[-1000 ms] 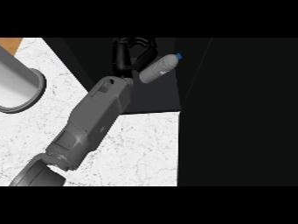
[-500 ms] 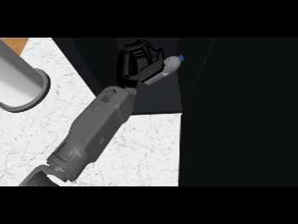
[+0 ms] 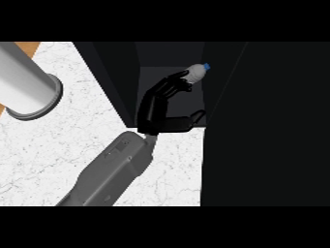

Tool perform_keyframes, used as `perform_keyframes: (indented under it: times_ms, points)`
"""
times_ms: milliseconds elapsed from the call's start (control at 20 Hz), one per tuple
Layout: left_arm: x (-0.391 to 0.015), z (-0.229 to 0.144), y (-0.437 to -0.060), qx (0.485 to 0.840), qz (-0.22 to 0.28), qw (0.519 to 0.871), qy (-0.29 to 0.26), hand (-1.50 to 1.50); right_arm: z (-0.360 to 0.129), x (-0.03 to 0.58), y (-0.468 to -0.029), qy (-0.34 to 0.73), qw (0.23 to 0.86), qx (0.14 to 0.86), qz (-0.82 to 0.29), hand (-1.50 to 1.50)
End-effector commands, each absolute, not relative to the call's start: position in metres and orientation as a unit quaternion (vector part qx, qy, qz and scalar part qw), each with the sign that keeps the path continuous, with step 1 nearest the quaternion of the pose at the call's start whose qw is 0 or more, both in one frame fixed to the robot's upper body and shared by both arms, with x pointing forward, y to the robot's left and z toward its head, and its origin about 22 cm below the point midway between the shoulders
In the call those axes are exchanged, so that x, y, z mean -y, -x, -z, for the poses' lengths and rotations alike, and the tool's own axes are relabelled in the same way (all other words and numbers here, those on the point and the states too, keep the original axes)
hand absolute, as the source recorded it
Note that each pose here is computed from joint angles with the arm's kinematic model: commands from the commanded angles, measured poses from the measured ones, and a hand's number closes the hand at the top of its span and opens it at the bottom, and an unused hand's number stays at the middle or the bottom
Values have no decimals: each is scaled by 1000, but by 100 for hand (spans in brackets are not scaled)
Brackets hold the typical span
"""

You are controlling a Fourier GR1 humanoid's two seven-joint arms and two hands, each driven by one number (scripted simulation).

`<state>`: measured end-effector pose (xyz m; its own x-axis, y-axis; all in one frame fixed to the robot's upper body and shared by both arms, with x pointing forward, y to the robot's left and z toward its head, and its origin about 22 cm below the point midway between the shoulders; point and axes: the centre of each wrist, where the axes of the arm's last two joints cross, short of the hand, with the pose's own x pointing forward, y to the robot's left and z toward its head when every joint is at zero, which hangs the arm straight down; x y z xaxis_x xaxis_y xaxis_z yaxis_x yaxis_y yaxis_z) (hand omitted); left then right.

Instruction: Pick up the bottled water, place it into the cabinet and close the cabinet

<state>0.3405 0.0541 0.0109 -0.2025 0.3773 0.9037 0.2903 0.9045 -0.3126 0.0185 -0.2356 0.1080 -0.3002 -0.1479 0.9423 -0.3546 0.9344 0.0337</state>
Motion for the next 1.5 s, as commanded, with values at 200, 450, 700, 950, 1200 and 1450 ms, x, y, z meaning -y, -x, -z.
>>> perform_keyframes:
  times_ms: [200,450,700,950,1200,1450]
  points:
    - [-83,15,-264,755,-51,611,233,-150,-147,227,-13,-127,552,816,-112,-150]
    - [-122,25,-212,760,-84,613,199,-150,-148,231,-14,-120,545,821,-119,-150]
    - [-168,36,-178,757,-82,616,204,-150,-146,231,-17,-198,547,778,-236,150]
    - [-205,24,-161,772,-59,599,204,-150,-152,231,-26,-239,512,752,-340,150]
    - [-244,27,-139,782,-58,592,187,-150,-165,222,-32,-255,476,758,-366,150]
    - [-277,17,-114,787,-52,587,182,-150,-163,206,-32,-272,499,757,-322,150]
